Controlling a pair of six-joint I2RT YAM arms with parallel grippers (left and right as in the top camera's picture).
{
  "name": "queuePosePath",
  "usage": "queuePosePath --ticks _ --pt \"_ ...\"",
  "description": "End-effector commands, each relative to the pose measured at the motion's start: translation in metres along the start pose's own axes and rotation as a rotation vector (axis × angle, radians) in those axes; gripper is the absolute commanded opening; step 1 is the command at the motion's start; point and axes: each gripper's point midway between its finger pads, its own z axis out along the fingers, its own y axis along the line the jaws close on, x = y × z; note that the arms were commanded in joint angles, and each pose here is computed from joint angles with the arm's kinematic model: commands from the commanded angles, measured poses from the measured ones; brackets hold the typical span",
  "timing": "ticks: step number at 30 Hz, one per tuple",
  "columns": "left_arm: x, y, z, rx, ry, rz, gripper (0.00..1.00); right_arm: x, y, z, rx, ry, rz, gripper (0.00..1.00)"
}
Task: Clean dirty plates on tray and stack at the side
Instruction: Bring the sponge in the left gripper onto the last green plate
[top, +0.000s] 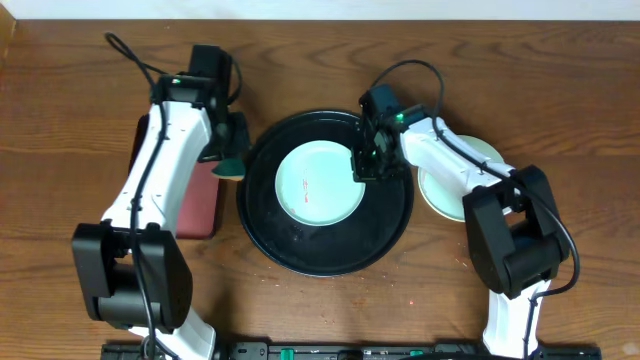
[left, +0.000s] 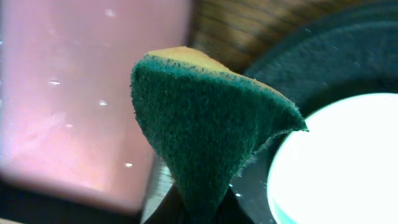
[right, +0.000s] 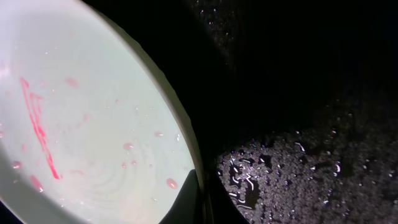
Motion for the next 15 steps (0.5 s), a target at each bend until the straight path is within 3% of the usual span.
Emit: queuePosePath --ticks 1,15 --pt "0.002 -0.024 -0.013 0.043 -0.035 0.047 0.08 0.007 -0.004 0.013 0.018 0.028 0.019 0.01" --pt "0.037 -0.100 0.015 0.061 0.021 0.200 0.07 0.008 -0.006 0.019 0.008 0.046 0.029 0.01"
